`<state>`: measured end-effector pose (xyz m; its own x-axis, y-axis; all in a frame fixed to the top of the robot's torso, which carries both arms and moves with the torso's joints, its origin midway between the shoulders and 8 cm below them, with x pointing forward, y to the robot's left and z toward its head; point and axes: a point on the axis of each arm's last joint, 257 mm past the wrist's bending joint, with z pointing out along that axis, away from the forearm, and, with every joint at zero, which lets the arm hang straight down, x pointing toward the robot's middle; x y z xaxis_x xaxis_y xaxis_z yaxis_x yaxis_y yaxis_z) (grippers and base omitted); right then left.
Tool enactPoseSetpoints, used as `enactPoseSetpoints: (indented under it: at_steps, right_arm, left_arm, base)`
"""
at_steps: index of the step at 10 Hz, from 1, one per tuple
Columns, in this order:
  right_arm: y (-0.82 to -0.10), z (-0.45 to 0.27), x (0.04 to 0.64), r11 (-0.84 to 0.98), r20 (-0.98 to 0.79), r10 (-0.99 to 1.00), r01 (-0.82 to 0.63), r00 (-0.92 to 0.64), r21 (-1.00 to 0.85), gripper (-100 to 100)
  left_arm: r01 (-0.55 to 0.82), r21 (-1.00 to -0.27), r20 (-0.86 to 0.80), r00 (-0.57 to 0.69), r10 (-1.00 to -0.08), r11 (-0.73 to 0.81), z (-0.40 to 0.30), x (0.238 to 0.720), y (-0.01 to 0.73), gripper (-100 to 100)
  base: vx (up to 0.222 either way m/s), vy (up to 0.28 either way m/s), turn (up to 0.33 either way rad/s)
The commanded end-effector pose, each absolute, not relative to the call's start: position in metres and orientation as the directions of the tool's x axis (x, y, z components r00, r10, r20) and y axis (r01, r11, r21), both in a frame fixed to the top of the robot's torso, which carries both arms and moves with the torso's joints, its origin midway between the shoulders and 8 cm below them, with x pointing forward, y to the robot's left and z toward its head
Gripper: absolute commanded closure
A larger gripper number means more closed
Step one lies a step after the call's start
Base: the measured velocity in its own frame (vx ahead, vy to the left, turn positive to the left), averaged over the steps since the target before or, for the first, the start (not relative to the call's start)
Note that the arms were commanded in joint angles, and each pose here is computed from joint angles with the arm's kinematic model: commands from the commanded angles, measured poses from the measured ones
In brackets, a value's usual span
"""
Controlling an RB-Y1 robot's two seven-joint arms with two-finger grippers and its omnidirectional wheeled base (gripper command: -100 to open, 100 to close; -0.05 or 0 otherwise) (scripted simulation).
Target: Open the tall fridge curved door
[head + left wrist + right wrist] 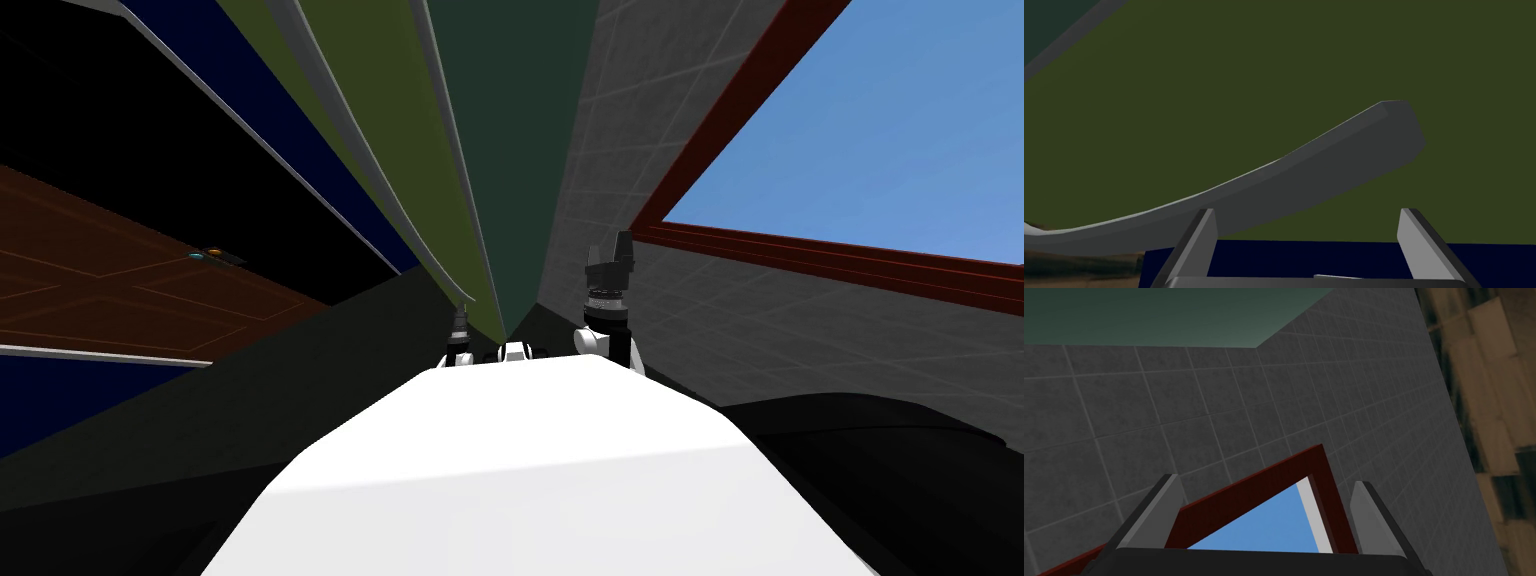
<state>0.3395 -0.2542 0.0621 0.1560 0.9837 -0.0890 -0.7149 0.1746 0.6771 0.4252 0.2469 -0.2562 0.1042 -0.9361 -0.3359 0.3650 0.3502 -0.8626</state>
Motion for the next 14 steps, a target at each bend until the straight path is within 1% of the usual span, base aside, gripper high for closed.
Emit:
enactPoseSetpoints:
  at_steps: [1,7,9,13,14]
  right_arm:
    - [-0.254,0.062,0.340,0.175,-0.089,0.984,-0.715,0.156,0.677,0]
    - [-0.254,0.062,0.340,0.175,-0.089,0.984,-0.715,0.156,0.677,0]
    - [-0.254,0.062,0.340,0.175,-0.089,0.984,-0.715,0.156,0.677,0]
    - [-0.254,0.062,0.340,0.175,-0.089,0.984,-0.715,0.156,0.677,0]
    - [-0.254,0.062,0.340,0.175,-0.089,0.984,-0.715,0.156,0.677,0]
  left_arm:
    - [0.332,-0.865,-0.363,0.103,-0.926,0.376,-0.277,0.424,0.248,-100]
    - [0.281,-0.861,-0.415,0.095,-0.905,0.425,-0.307,0.420,0.257,-100]
    - [0.280,-0.861,-0.417,0.094,-0.904,0.426,-0.307,0.420,0.257,-100]
    - [0.281,-0.859,-0.420,0.091,-0.903,0.428,-0.293,0.448,0.261,-100]
    - [0.280,-0.859,-0.421,0.091,-0.903,0.429,-0.297,0.443,0.260,-100]
  base:
    - [0.048,-0.118,0.096]
    - [0.021,-0.065,0.063]
    - [0.018,-0.048,0.027]
    - [0.001,-0.018,0.014]
    - [-0.007,-0.007,0.004]
